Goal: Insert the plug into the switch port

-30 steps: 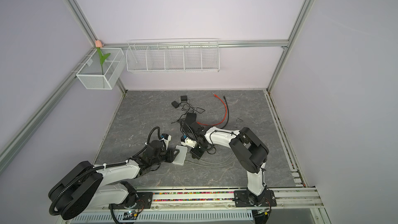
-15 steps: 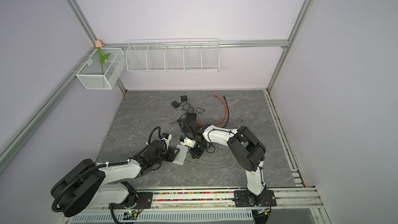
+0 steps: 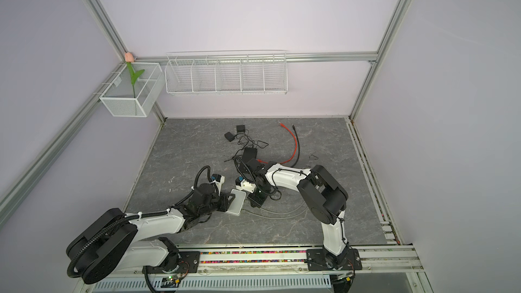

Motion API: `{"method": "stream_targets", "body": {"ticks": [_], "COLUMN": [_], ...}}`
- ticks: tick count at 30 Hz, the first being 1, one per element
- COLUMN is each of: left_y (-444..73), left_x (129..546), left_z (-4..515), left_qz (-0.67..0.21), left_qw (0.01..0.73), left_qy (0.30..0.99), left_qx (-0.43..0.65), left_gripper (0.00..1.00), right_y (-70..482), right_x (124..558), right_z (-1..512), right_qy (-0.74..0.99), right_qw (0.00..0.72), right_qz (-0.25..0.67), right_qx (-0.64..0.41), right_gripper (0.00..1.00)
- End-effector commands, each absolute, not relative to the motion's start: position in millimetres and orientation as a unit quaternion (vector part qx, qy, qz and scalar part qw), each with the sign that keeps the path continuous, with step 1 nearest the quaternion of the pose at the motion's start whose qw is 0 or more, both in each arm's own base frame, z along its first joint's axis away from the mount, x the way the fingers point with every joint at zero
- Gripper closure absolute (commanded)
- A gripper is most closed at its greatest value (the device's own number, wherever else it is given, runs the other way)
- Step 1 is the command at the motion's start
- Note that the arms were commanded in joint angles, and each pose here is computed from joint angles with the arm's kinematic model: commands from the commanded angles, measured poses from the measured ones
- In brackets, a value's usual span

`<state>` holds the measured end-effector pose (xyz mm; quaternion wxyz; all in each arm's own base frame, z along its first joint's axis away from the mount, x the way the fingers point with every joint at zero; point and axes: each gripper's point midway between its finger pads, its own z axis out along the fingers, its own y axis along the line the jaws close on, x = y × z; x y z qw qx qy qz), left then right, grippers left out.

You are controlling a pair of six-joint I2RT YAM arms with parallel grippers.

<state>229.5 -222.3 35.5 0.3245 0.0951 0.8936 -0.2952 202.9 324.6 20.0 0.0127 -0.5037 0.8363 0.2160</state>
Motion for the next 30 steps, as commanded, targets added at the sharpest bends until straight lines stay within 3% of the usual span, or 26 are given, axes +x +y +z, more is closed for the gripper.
{"method": "stream_targets", "body": {"ticks": [1,13,30], "left_y": [-270.4,-279.4,-270.7], "left_x": [161.8,154.8,155.7], "left_z": [35.0,41.0,49.3], "left_qz": [-0.402,-0.417,-0.406], "left_qw": [0.202,0.199,0.22], "left_qy": [0.869,0.859,0.859], "left_qx": [0.204,0.22,0.219], "left_gripper": [0.73,0.73,0.74], "right_y": [432.6,453.8,417.7], "right_x": [235.2,248.5,228.8], "right_z": [63.4,86.7,76.6], "right_qy": [0.726,0.712,0.731], "right_qw": [0.197,0.234,0.229], "right_qz": [0.339,0.363,0.341], "right_qx": [-0.565,-0.553,-0.545], "right_gripper": [0.93,0.93,0.93]}}
